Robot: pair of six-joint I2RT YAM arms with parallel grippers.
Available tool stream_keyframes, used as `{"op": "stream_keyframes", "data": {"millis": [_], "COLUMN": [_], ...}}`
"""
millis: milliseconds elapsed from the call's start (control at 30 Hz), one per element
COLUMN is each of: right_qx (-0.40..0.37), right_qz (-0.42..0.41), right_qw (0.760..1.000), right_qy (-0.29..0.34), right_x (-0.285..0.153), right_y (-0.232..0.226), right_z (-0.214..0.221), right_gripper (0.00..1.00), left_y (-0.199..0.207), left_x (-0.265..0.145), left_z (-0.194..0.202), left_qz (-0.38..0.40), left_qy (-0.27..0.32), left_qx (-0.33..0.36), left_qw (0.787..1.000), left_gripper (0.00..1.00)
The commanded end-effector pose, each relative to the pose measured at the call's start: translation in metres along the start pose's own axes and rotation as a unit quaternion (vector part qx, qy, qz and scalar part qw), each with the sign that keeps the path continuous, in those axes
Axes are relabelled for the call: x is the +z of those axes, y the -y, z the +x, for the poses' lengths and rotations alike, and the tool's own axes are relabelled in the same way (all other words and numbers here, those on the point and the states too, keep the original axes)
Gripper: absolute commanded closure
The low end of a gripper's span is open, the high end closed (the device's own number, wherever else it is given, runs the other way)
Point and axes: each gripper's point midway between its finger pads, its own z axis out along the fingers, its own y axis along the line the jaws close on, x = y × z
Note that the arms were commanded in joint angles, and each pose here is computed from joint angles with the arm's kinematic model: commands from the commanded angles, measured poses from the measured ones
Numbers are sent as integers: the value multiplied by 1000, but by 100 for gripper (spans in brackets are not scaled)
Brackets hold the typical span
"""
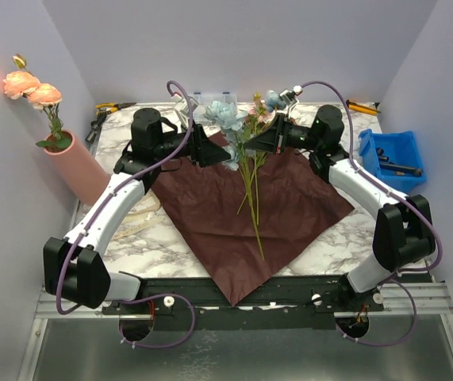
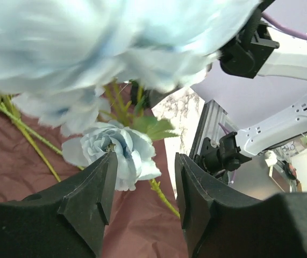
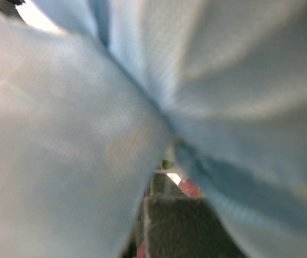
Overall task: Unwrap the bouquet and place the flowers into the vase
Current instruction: Pick up the fake flower from the wrapping paper.
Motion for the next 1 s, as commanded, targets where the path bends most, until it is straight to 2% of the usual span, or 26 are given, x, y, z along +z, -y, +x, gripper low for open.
{"op": "stream_keyframes", "data": {"millis": [0,400,633,900,967], "right_qx": [-25,-24,-23,-20,-21], "right_qz": [-32,-57,-64,-80,-83], "right_qw": [999,998,997,996,995], "right_qy": [-14,-28,-33,-42,-43], "right_x": [1,1,2,3,4], "right_y": [-21,-34,-37,-42,-43], "right_z": [6,14,17,21,21], "right_gripper": [99,99,99,99,99], "left_y": [16,11,11,12,11], "left_x": [14,24,26,29,30], "left_z": [-18,-21,-20,-15,-14], "left_qz": [22,24,34,45,46], "left_qy": [22,37,39,38,39], "left_qx": [36,23,13,-6,-8], "left_qw": [999,999,999,998,998], "left_gripper": [48,45,55,57,62]}}
